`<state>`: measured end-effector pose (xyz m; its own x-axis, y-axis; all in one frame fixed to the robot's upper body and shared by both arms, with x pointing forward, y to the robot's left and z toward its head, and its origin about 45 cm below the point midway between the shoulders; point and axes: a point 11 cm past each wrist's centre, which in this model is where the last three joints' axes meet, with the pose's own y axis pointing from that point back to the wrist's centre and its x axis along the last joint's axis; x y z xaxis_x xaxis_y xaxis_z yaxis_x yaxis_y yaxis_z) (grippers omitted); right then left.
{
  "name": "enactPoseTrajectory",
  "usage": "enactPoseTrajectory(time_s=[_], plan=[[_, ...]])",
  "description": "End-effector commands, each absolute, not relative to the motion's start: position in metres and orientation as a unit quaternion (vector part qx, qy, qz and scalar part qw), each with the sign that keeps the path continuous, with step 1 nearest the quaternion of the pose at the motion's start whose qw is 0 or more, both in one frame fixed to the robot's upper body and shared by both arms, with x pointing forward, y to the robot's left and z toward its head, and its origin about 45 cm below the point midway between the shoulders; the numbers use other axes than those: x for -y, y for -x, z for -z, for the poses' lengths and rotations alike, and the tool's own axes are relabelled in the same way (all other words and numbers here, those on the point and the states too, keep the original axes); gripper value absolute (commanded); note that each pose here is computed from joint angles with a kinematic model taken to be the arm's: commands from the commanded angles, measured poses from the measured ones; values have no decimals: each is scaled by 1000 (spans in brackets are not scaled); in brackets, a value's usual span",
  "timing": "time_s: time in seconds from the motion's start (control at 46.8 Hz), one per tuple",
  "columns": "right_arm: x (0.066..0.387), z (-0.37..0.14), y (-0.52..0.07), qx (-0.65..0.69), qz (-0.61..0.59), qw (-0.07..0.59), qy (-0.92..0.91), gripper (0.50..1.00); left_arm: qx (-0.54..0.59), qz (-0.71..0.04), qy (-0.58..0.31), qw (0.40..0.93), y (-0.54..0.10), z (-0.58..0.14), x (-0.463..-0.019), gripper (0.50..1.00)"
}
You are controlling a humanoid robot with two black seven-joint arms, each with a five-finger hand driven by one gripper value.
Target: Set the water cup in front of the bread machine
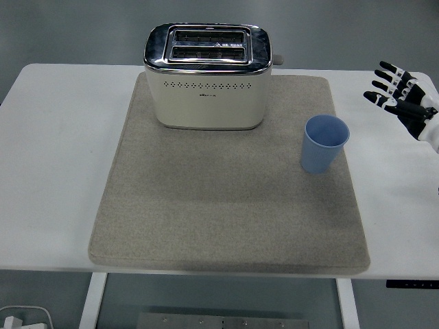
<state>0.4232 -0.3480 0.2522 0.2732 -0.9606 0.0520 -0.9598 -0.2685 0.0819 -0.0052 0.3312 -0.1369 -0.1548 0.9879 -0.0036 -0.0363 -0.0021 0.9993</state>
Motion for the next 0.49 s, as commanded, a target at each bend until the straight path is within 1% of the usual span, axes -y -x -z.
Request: enactPoseTrajectory(time_s=[0.0,0.171,0.47], plan=[[346,-258,-420,590,-17,55,-806,946,-528,-546,-450,469,5,137,-331,999],[347,-260,-407,565,-36,64,-822,946,-528,-546,-450,469,5,137,-331,999],[348,-247,-373,525,-69,86,-844,946,-528,-546,-450,469,5,137,-331,999]])
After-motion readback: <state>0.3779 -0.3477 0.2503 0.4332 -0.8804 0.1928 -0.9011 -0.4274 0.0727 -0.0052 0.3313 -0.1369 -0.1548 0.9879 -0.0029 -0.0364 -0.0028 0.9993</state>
